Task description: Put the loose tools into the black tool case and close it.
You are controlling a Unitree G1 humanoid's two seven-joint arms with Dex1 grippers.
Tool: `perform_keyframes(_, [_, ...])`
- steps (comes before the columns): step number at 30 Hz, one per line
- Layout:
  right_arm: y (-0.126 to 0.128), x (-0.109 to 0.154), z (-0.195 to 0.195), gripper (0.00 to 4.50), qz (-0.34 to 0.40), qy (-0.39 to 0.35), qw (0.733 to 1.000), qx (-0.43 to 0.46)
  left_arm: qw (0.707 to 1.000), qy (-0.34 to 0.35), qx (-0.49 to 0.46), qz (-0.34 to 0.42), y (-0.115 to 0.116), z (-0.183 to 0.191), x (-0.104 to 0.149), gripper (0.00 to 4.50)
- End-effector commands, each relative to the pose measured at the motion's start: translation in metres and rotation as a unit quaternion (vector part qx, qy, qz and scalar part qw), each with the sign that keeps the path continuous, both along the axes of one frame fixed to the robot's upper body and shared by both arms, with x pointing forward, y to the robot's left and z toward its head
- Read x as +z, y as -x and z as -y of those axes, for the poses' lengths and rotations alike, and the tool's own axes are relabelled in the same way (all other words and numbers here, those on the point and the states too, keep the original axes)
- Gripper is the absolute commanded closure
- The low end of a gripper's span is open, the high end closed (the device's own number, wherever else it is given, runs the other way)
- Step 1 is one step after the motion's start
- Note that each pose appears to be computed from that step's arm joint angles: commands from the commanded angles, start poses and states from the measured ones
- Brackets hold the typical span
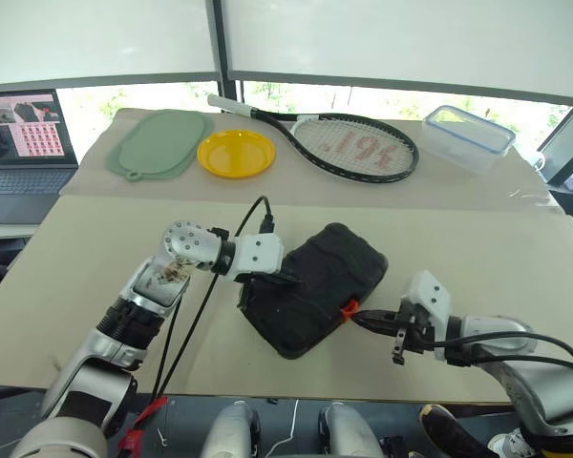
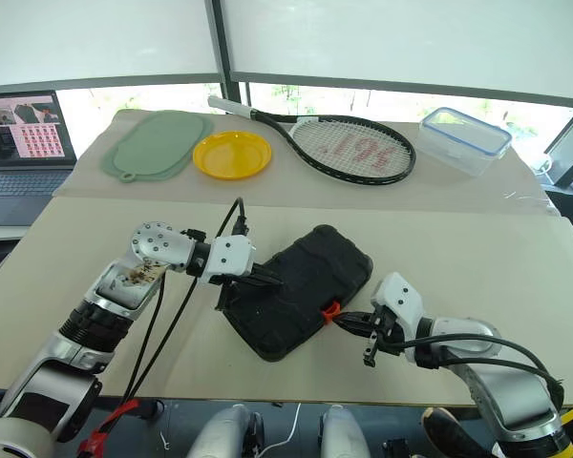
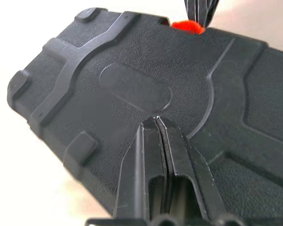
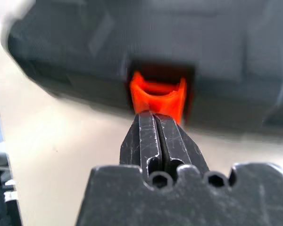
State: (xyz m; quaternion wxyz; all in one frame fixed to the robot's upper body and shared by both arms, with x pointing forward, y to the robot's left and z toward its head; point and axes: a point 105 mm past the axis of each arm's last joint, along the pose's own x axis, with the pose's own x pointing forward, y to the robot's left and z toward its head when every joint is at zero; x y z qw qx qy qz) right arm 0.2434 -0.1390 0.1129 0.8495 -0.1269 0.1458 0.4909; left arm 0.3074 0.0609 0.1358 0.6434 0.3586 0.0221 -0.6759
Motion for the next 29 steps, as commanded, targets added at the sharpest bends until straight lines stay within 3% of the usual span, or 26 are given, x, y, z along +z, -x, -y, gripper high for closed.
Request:
perform_keyframes(1, [-0.003, 0.015, -0.004, 4.5, 0.033, -0.006, 0.999, 0.016, 0.998, -0.047, 0.008, -0.039, 0.005, -0.005, -0.031, 4.41])
perform_keyframes(8, [0.001, 0.022, 0.012, 4.5, 0.022, 0.01, 0.999, 0.023, 0.996, -0.025, 0.054, -0.061, -0.002, -0.022, -0.023, 4.41])
perform_keyframes(11, [0.005, 0.041, 0.031, 3.74, 0.015, 0.014, 0.999, 0.037, 0.989, 0.013, 0.104, -0.108, -0.002, -0.048, -0.006, 3.74])
perform_keyframes(15, [0.012, 0.074, 0.058, 2.44, 0.004, 0.017, 0.997, 0.07, 0.966, 0.066, 0.176, -0.178, 0.014, -0.106, 0.028, 2.47])
perform_keyframes(18, [0.014, 0.092, 0.078, 1.42, -0.015, 0.014, 0.996, 0.082, 0.944, 0.095, 0.225, -0.22, 0.035, -0.141, 0.056, 1.33])
perform_keyframes(21, [0.013, 0.101, 0.094, 0.41, -0.021, 0.02, 0.995, 0.091, 0.929, 0.104, 0.275, -0.225, 0.051, -0.169, 0.068, 0.25])
perform_keyframes(29, [0.006, 0.105, 0.1, 0.37, -0.03, 0.0, 0.994, 0.109, 0.916, 0.104, 0.321, -0.217, 0.076, -0.183, 0.059, 0.12])
